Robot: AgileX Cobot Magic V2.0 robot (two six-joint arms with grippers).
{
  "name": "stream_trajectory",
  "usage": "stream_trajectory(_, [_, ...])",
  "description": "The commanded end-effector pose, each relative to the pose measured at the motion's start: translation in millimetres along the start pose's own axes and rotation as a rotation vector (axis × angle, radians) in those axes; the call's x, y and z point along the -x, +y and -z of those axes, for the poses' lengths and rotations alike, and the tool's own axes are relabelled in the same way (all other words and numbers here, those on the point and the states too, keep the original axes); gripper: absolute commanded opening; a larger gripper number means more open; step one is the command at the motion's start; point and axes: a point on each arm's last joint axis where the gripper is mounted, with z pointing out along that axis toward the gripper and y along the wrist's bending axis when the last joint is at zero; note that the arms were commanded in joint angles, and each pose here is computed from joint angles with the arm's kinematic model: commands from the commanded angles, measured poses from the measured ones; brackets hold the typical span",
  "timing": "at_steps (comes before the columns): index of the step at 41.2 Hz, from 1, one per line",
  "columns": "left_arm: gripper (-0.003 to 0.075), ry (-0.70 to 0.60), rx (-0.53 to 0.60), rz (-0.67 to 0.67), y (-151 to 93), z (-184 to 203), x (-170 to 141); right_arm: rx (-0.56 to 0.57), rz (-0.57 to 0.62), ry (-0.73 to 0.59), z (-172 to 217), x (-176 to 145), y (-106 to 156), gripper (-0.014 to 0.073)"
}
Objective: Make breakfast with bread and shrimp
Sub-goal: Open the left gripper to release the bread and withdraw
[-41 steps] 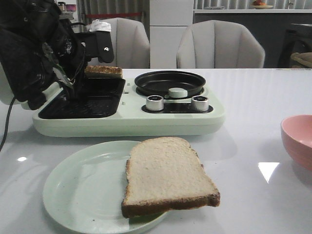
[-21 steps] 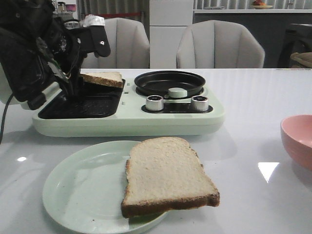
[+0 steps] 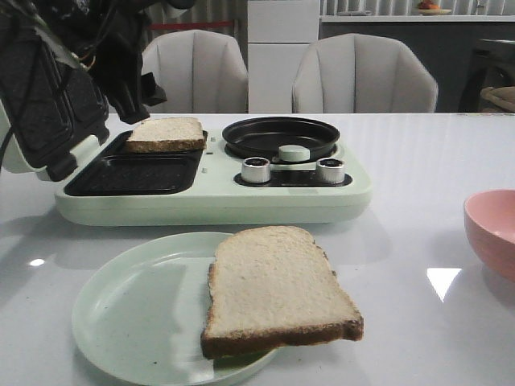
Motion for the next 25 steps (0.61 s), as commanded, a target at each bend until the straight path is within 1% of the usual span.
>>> stream_trajectory(1, [0.0519, 0.029, 0.143, 0.138, 22, 44, 12, -0.007, -0.002, -0.107, 6, 17, -1, 0.0571])
stream_trajectory(3, [0.0519, 0.058, 0.117, 0.233, 17, 59, 17, -0.007, -0.002, -0.107, 6, 17, -1, 0.0571])
stream_trajectory(4, [0.0519, 0.086, 0.082, 0.280, 13, 65, 17, -0.007, -0.002, -0.107, 6, 17, -1, 0.0571])
stream_trajectory(5, [0.0519, 0.103, 0.054, 0.283, 11, 73, 19, -0.007, -0.002, -0.107, 6, 17, -1, 0.0571])
stream_trajectory(6, [0.0518, 0.130, 0.010, 0.318, 8, 79, 18, -0.007, -0.002, -0.107, 6, 17, -1, 0.0571])
stream_trajectory(7, [0.0518, 0.155, -0.027, 0.305, 4, 85, 19, -0.007, -0.002, -0.107, 6, 17, -1, 0.0571])
stream_trajectory(9, [0.0518, 0.216, -0.114, 0.336, -3, 96, 17, -0.007, -0.002, -0.107, 6, 17, -1, 0.0571])
stream_trajectory(10, [0.0518, 0.247, -0.150, 0.324, -6, 102, 16, -0.007, -0.002, -0.107, 6, 17, -1, 0.0571])
stream_trajectory(12, [0.0518, 0.312, -0.241, 0.373, -12, 115, 13, -0.007, -0.002, -0.107, 6, 17, -1, 0.0571])
stream_trajectory(14, [0.0519, 0.347, -0.317, 0.403, -16, 127, 11, -0.007, -0.002, -0.107, 6, 17, -1, 0.0571])
stream_trajectory(16, [0.0519, 0.338, -0.382, 0.449, -15, 140, 9, -0.007, -0.002, -0.107, 6, 17, -1, 0.0571])
stream_trajectory(18, [0.0519, 0.300, -0.450, 0.501, -14, 153, 8, -0.007, -0.002, -0.107, 6, 17, -1, 0.0571])
stream_trajectory(21, [0.0519, 0.224, -0.504, 0.576, -10, 171, 4, -0.007, -0.002, -0.107, 6, 17, -1, 0.0571])
stream_trajectory(22, [0.0519, 0.185, -0.512, 0.603, -5, 181, 1, -0.007, -0.002, -0.107, 6, 17, -1, 0.0571])
stream_trajectory(25, [0.0518, 0.124, -0.548, 0.660, 1, 202, -8, -0.007, -0.002, -0.109, 6, 18, -1, 0.0571])
